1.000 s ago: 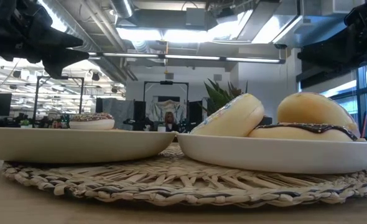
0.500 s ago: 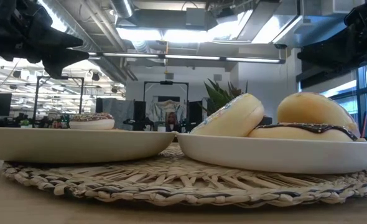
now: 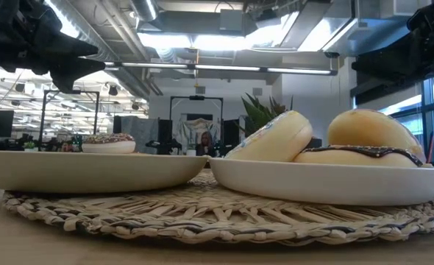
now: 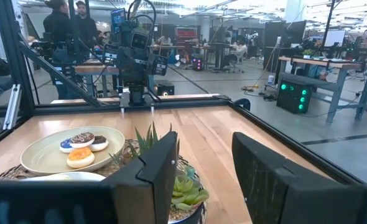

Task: Pick & Place donuts
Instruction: Return to Home Position

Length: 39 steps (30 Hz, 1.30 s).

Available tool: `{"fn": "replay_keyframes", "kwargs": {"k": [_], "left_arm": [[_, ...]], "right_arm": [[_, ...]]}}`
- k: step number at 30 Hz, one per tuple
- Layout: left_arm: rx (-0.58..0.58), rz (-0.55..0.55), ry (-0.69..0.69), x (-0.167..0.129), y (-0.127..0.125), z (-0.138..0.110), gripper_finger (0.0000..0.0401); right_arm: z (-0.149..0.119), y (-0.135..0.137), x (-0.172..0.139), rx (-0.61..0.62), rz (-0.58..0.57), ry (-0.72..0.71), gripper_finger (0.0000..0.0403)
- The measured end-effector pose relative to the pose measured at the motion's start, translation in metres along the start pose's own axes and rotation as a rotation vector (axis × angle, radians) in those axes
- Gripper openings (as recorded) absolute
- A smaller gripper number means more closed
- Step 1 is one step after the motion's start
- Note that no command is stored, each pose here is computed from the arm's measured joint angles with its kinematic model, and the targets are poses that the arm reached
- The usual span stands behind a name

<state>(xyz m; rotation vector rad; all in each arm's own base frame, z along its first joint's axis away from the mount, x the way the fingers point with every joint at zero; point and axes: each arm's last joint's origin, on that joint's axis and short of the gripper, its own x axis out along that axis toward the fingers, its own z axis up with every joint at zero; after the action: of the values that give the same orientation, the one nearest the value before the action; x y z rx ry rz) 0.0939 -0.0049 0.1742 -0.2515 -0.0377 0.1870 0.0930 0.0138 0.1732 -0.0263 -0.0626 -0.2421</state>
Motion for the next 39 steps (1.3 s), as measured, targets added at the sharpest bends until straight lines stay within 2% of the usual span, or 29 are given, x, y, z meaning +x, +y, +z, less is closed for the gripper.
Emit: {"fn": "replay_keyframes", "kwargs": {"k": [39], "left_arm": [[0.000,0.000,0.000,0.0000,0.0000,-0.0001,0.0189]], "right_arm": [[0.0000,0.0000,0.0000,0.000,0.000,0.000,0.0156]]}}
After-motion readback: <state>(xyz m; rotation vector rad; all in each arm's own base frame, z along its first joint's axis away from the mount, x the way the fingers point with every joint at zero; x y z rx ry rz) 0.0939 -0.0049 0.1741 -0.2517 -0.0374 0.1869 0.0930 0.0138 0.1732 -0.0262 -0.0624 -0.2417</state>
